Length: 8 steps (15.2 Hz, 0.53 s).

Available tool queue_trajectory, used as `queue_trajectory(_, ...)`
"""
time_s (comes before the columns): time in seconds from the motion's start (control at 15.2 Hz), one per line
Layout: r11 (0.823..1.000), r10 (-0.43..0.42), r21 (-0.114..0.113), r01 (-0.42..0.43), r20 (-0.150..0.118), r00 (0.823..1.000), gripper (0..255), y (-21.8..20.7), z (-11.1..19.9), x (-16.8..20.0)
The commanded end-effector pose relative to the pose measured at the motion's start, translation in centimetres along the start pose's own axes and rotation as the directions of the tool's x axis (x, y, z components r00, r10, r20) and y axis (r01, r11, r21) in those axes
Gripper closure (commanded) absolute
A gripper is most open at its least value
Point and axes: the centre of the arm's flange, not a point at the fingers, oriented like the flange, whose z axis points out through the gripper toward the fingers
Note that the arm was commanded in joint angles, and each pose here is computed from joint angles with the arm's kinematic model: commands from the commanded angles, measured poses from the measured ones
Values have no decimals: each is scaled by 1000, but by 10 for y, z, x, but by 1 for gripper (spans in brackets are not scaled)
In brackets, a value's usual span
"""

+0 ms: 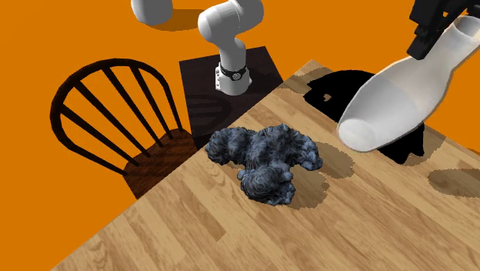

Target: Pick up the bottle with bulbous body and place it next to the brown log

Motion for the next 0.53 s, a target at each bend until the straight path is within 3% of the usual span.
queue_trajectory(0.0,1000,2,0,-2,-1,1000,255,-28,-2,-4)
queue_trajectory(0.33,1000,2,0,-2,-1,1000,255,-91,-2,-11)
queue_trajectory(0.46,1000,2,0,-2,-1,1000,255,-90,8,-12)
